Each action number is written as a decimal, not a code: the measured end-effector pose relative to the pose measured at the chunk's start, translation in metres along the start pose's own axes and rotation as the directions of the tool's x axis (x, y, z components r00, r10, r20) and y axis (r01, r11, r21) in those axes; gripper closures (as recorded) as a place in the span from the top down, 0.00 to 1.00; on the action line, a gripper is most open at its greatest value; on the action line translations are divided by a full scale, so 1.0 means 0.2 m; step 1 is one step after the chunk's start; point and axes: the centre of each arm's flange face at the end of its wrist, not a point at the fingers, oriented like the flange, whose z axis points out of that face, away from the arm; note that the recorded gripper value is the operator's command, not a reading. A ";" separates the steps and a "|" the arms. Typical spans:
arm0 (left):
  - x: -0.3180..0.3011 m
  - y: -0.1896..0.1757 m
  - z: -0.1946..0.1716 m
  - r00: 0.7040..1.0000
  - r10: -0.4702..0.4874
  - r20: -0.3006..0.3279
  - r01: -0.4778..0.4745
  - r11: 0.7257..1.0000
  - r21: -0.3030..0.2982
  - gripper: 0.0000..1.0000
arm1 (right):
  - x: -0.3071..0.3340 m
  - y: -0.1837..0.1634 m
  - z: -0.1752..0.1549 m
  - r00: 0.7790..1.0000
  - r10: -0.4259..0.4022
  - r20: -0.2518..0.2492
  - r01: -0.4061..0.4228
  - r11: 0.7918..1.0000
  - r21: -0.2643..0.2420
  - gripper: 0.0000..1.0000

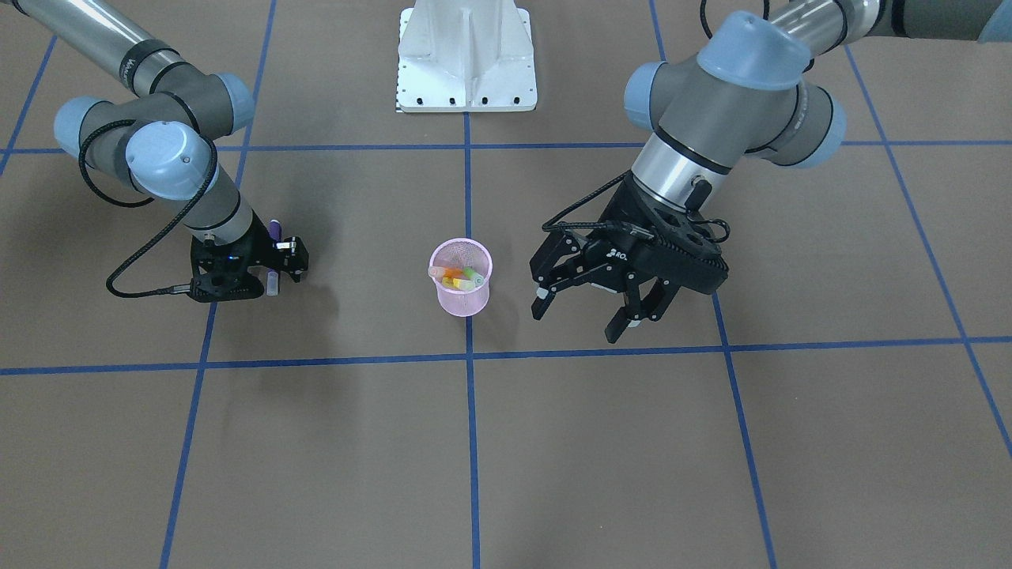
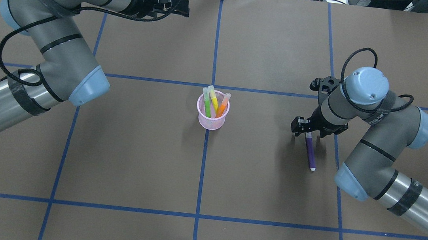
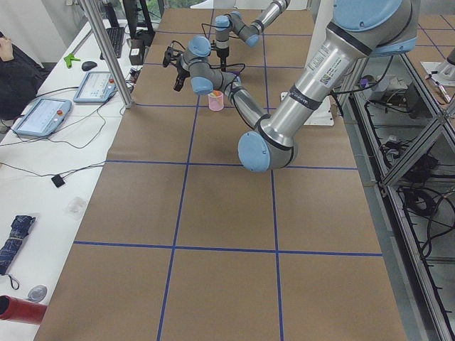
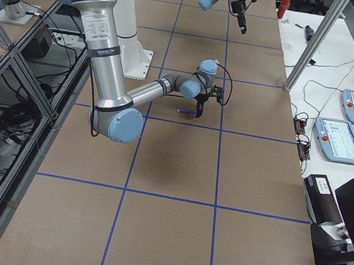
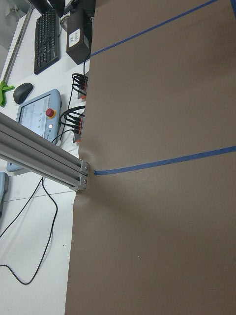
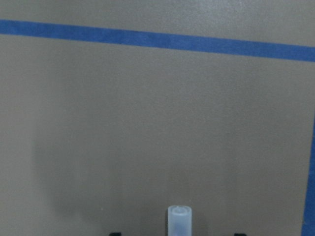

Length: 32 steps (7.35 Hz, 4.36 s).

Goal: Collect pens into pen holder
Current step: 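Close the right gripper on the purple marker, then lift the purple marker upright with the right gripper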

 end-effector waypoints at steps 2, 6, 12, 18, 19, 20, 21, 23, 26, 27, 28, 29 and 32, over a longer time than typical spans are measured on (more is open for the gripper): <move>0.00 0.00 0.00 1.000 0.000 0.000 0.000 1.000 0.000 0.99 | -0.01 0.01 -0.01 1.000 0.029 0.003 -0.029 1.000 -0.003 0.81; -0.01 0.00 0.01 1.000 -0.001 0.003 0.001 1.000 -0.001 0.99 | 0.00 0.03 0.00 0.999 0.039 0.002 -0.039 0.999 -0.008 0.71; -0.03 0.00 0.03 1.000 -0.002 0.010 0.003 1.000 -0.005 0.99 | 0.00 0.04 0.01 0.999 0.041 0.000 -0.041 0.999 -0.012 0.53; -0.02 0.00 0.03 1.000 -0.003 0.009 0.003 1.000 -0.003 0.99 | -0.01 0.04 0.00 0.999 0.039 0.002 -0.039 0.999 -0.011 0.00; -0.02 0.00 0.03 1.000 -0.003 0.009 0.003 1.000 -0.003 0.99 | -0.01 0.04 0.00 0.999 0.038 0.004 -0.038 0.999 -0.010 0.00; -0.02 0.00 0.03 1.000 -0.003 0.009 0.003 1.000 -0.003 0.99 | -0.02 0.04 -0.01 0.999 0.035 0.007 -0.035 0.999 -0.005 0.00; -0.02 0.00 0.03 1.000 -0.003 0.009 0.003 1.000 -0.003 0.99 | -0.03 0.05 -0.04 0.999 0.030 0.018 -0.030 1.000 0.000 0.00; -0.03 -0.02 0.02 1.000 -0.003 0.009 0.003 1.000 0.002 0.99 | -0.10 0.03 -0.17 0.998 0.010 0.065 -0.012 0.999 0.036 0.00; -0.12 -0.08 -0.03 0.999 0.039 0.032 -0.039 0.999 0.016 0.99 | -0.21 -0.13 -0.59 0.987 -0.026 0.158 -0.002 0.984 0.177 0.00; -0.20 -0.09 -0.04 0.997 0.060 0.050 -0.061 0.998 0.013 0.99 | -0.25 -0.16 -0.70 0.983 -0.049 0.176 0.005 0.970 0.242 0.00; -0.29 -0.09 -0.05 0.994 0.086 0.068 -0.086 0.996 0.004 0.99 | -0.27 -0.18 -0.79 0.974 -0.096 0.207 0.020 0.940 0.341 0.00; -0.39 -0.10 -0.06 0.991 0.106 0.087 -0.106 0.994 -0.005 0.99 | -0.29 -0.19 -0.83 0.952 -0.162 0.260 0.033 0.897 0.441 0.00; -0.56 -0.13 -0.10 0.985 0.121 0.121 -0.119 0.993 -0.018 0.99 | -0.38 -0.17 -0.89 0.877 -0.318 0.359 0.007 0.757 0.653 0.00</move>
